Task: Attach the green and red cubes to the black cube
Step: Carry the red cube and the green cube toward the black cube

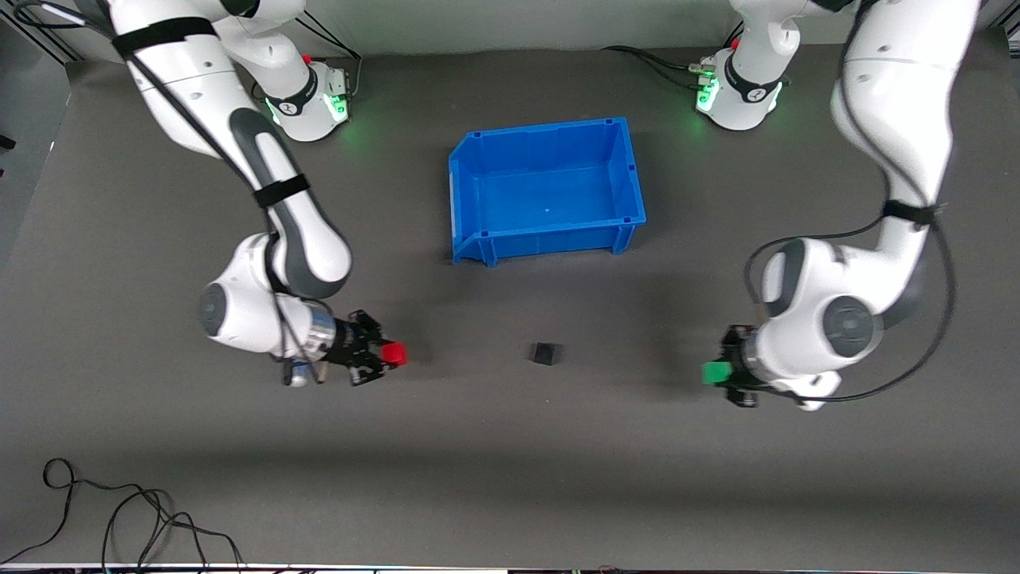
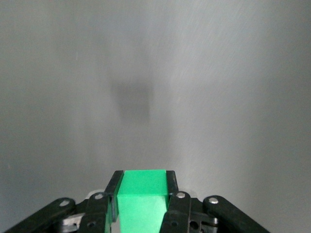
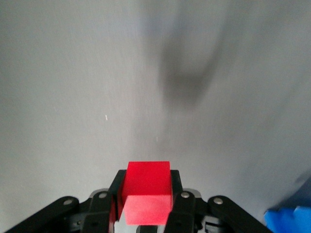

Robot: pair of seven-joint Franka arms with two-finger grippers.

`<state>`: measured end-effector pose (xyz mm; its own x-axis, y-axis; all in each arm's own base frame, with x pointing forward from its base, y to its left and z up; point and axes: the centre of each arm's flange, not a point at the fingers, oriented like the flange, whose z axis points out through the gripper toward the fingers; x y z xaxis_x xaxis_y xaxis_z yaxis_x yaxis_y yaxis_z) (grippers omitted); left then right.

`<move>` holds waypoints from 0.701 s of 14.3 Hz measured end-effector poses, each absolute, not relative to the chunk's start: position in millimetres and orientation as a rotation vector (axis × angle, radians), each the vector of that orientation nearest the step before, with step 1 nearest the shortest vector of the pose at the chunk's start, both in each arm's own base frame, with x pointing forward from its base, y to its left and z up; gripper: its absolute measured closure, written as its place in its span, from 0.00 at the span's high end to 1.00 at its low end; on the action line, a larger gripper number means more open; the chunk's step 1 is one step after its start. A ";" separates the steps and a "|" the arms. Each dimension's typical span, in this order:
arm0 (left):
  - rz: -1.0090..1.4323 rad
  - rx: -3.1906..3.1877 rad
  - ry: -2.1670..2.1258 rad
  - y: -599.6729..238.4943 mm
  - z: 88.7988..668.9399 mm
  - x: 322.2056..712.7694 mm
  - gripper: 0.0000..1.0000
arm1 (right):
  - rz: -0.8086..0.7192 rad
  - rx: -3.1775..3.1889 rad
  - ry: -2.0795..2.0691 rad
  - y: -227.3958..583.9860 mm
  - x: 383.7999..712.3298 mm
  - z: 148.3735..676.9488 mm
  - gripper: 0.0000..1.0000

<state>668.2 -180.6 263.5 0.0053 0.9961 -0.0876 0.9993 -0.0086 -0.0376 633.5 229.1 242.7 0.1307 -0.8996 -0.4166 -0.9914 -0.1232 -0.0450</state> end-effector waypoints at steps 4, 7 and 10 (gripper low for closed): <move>-0.132 2.116 2.236 -253.6 232.7 650.2 0.37 | 0.382 -2.042 1.907 305.7 623.7 225.3 0.40; -0.109 2.122 2.165 -299.1 230.3 636.7 0.37 | 0.377 -2.012 1.950 354.4 606.6 208.1 0.40; -0.107 2.138 2.125 -329.9 222.7 623.4 0.37 | 0.380 -1.974 1.989 383.0 596.9 199.4 0.40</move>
<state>623.4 -329.9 222.7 0.0085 0.9904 -0.1381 0.9992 -0.0031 0.0389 596.9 383.0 199.4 -0.0006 -0.9167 -0.3997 -0.9994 0.0139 -0.0304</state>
